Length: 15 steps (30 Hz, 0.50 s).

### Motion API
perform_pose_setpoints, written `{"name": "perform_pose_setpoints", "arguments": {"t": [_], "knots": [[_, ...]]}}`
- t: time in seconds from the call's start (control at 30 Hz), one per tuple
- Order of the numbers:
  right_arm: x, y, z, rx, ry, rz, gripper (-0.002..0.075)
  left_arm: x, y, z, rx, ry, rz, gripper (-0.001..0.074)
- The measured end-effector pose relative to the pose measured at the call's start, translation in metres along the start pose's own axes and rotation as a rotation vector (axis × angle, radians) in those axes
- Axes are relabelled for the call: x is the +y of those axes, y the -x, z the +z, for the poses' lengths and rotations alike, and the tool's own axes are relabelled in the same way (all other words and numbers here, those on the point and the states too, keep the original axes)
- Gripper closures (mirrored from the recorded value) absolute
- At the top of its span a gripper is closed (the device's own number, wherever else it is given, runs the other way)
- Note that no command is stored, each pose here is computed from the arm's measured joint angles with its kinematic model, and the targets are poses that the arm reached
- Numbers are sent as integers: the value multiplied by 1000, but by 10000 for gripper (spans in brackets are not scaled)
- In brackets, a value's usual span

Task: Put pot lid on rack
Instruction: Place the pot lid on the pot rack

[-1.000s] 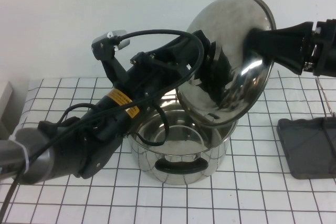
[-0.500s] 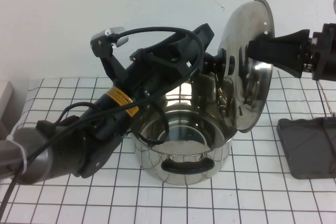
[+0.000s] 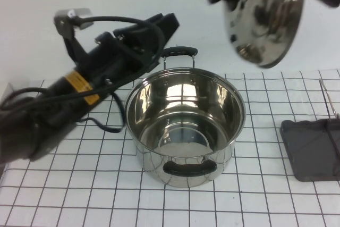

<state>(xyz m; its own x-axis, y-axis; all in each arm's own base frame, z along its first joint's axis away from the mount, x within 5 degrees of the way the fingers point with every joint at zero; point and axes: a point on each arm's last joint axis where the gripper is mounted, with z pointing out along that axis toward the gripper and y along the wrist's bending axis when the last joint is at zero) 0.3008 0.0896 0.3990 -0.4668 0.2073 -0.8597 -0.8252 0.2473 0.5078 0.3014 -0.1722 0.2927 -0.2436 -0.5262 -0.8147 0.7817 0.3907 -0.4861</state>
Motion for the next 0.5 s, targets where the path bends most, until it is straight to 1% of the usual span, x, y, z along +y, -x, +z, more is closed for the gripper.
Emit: {"name": "perform_pose_setpoints", "arguments": {"t": [0.07,0.1,0.17,0.23,0.27,0.33,0.4,0.5], "knots": [[9,10,-15,-11,-32,-41,716,-1,12,-8,27,-25,76,596],[13,13,-25,-4,-66,-60,716,-1,19,-13,42,-36,119,645],[20,17,-47,22,-152,-94,716,-2,32,-22,65,-49,190,697],[25,19,-65,48,-238,-117,716,-5,45,-31,94,-39,264,717],[28,20,-75,52,-282,-125,716,-7,52,-36,118,-9,307,723],[32,19,-89,50,-347,-133,716,-9,60,-44,188,97,396,729],[38,17,-98,57,-398,-142,716,-16,69,-52,254,203,505,732],[39,7,-102,106,-431,-126,716,-34,81,-68,290,306,624,734]]}}
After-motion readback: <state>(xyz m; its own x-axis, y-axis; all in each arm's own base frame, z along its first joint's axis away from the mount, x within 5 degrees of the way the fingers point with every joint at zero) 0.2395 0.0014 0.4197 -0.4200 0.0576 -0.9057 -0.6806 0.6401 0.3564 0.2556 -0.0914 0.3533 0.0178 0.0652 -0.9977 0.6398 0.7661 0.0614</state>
